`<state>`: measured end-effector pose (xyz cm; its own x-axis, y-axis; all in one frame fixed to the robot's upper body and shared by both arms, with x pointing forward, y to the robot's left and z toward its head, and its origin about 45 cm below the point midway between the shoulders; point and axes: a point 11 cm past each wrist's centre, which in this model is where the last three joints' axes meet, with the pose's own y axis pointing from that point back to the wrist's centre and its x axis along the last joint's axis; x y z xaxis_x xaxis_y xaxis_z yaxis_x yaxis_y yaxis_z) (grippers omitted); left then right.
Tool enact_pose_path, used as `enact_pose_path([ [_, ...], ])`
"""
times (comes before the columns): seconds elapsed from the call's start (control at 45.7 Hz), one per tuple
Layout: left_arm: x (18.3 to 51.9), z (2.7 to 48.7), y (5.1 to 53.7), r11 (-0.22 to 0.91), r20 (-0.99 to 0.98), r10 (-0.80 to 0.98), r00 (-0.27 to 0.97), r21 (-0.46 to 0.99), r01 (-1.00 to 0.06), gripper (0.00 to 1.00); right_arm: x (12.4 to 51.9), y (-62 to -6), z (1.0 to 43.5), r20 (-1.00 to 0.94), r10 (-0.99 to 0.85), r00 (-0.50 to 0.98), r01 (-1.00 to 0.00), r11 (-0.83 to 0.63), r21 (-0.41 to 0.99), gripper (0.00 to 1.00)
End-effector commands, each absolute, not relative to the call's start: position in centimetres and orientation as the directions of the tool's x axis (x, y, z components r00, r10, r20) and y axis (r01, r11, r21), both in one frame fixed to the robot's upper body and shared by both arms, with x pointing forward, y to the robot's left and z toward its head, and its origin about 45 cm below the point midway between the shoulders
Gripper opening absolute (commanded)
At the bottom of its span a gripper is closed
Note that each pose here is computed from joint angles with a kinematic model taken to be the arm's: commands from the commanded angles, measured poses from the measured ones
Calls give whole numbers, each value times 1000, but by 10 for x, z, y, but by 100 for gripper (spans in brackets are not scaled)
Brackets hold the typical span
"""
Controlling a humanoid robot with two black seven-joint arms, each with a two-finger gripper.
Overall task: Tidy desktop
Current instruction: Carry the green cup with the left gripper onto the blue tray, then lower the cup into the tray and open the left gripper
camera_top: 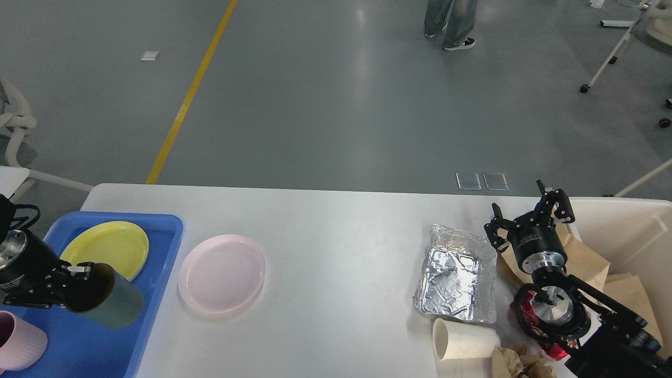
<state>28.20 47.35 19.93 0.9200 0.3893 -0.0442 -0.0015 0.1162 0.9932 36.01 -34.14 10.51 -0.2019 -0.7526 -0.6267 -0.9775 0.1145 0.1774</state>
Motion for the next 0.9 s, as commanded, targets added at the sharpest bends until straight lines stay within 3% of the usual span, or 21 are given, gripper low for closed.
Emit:
enact_pose_path([
  [0.0, 267, 188, 497, 87, -38, 398, 917, 996, 3, 0, 360, -341, 105, -627, -753, -202, -977, 115, 177, 100],
  [0.219, 264, 174, 519, 43, -9, 415, 910, 999, -10, 0, 360, -341, 105, -627, -753, -202, -977, 115, 177, 100],
  [0.415, 258, 152, 509, 91, -43, 432, 901, 996, 4, 0, 360, -341, 105, -627, -753, -202, -977, 115, 177, 100],
  [0.875, 256, 147, 507, 82, -60, 422, 905, 996, 28, 0, 360, -341, 105, -627, -753, -202, -977, 115, 177, 100],
])
